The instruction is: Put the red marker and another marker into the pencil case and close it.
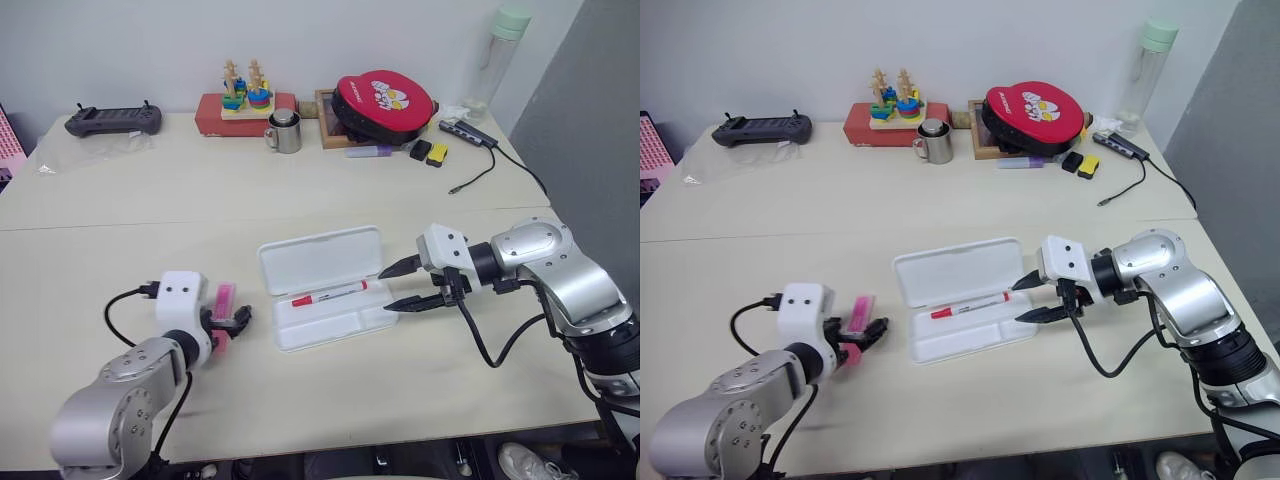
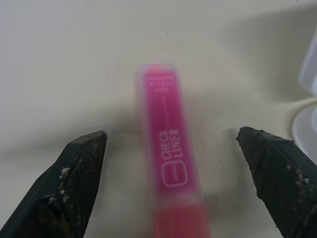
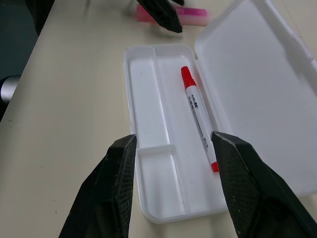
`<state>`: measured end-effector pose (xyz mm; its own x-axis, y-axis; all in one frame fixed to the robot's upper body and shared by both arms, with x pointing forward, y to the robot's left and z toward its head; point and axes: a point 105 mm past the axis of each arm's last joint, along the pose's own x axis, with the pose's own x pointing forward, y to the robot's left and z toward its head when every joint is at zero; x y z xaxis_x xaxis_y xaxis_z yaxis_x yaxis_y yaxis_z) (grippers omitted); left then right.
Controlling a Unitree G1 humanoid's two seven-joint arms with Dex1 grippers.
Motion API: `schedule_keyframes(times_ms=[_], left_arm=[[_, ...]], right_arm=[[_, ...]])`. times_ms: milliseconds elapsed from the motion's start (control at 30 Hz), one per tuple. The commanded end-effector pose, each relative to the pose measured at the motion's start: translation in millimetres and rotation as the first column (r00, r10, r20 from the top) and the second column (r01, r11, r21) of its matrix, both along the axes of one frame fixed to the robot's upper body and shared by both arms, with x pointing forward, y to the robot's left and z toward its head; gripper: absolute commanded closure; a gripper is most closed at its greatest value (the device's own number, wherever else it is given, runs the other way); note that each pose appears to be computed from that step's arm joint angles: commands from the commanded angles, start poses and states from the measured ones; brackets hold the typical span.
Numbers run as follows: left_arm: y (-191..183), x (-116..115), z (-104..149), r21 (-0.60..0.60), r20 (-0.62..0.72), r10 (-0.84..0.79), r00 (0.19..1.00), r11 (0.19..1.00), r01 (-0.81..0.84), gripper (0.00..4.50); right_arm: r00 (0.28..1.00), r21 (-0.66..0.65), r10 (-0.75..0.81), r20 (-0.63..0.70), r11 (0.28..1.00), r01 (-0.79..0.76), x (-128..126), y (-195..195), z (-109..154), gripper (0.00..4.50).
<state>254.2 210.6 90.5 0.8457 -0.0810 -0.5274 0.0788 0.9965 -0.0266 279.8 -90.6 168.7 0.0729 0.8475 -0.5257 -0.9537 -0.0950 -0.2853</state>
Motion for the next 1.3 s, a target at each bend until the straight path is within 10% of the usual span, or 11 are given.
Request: schedule_keyframes(times_ms=[33,467,900,1300], left_arm=[[0,0,-3,0.002,-0.02,0.007,1.0,1.0,-0.007,0.54],[13,1,-8,0.023,-0.047,0.066,0.997,0.998,-0.065,3.19],[19,-6,18,0.247,-0.008,-0.144,0.989,0.959,0.142,3.29],[-55,-10,64,0.347,-0.069,-0.805,0.59,0.535,0.771,3.29]], right_arm=[[0.999,0.002,0.01,0.036,1.0,-0.01,-1,0,6,2.02],[0.999,0.002,0.002,0.036,1.0,-0.002,-1,-2,5,2.02],[0.999,0.002,0.008,0.036,1.0,-0.008,-1,-2,5,2.02],[0.999,-0.001,0.011,0.04,1.0,-0.011,0,-2,5,2.02]])
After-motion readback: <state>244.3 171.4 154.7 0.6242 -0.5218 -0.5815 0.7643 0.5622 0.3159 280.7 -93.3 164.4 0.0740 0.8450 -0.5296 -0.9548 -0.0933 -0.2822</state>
